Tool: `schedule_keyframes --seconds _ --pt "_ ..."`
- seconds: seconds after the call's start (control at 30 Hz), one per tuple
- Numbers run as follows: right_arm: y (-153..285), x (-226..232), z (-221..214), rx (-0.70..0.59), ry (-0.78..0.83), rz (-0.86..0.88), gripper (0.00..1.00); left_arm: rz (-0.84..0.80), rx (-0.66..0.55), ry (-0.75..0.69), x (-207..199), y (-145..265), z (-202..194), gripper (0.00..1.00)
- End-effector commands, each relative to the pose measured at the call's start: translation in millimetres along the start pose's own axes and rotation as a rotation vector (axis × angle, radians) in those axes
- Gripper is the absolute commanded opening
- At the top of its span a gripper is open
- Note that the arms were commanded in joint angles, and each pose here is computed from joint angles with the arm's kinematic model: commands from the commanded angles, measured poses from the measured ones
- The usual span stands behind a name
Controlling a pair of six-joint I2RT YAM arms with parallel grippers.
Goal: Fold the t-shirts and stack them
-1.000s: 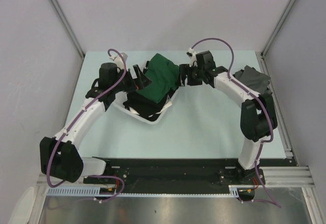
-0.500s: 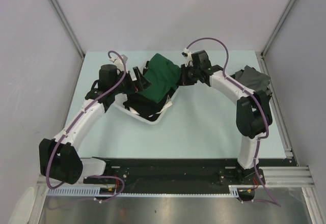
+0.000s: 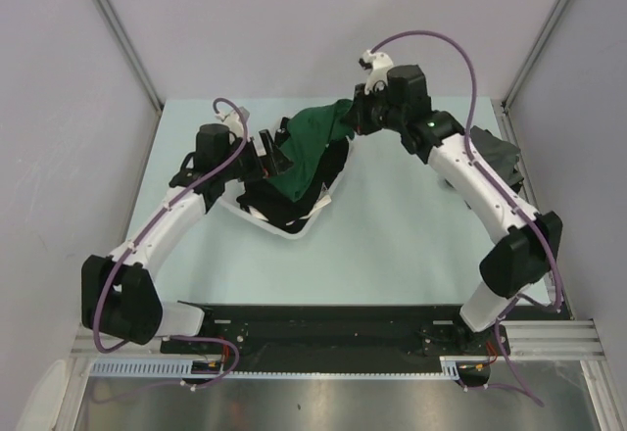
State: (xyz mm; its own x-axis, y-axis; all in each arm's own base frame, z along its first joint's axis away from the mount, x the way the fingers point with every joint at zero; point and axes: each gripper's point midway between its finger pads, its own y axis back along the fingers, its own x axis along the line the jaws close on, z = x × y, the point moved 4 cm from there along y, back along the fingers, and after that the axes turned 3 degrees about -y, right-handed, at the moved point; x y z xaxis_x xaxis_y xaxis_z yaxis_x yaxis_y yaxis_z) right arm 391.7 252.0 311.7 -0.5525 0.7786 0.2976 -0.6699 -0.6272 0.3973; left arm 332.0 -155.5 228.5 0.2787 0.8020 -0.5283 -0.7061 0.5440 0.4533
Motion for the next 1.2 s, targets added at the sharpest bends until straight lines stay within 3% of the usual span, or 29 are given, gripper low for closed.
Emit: schedule_keyframes --seconds 0.0,0.33,0.7,0.93,1.07,1.17 --pt "83 29 96 -0.305 0.104 -0.022 0.00 -0.052 -0.030 -0.002 -10 -5 16 1.00" --pt "217 42 172 -0.614 0.208 -0.197 0.00 -0.093 -0.002 -0.006 -16 -25 26 1.00" --pt "337 58 213 -0.897 0.236 -0.310 0.00 -0.120 0.028 -0.013 -19 -39 29 0.99" --pt "392 58 218 -1.017 0.227 -0.416 0.00 -0.125 0.038 -0.018 -20 -43 28 0.99" --pt "375 44 211 -0.953 0.243 -0.482 0.00 -0.135 0.044 -0.015 -22 -47 28 0.99" --pt "314 19 184 -0.768 0.229 -0.522 0.00 -0.143 0.048 -0.014 -24 -51 28 0.99"
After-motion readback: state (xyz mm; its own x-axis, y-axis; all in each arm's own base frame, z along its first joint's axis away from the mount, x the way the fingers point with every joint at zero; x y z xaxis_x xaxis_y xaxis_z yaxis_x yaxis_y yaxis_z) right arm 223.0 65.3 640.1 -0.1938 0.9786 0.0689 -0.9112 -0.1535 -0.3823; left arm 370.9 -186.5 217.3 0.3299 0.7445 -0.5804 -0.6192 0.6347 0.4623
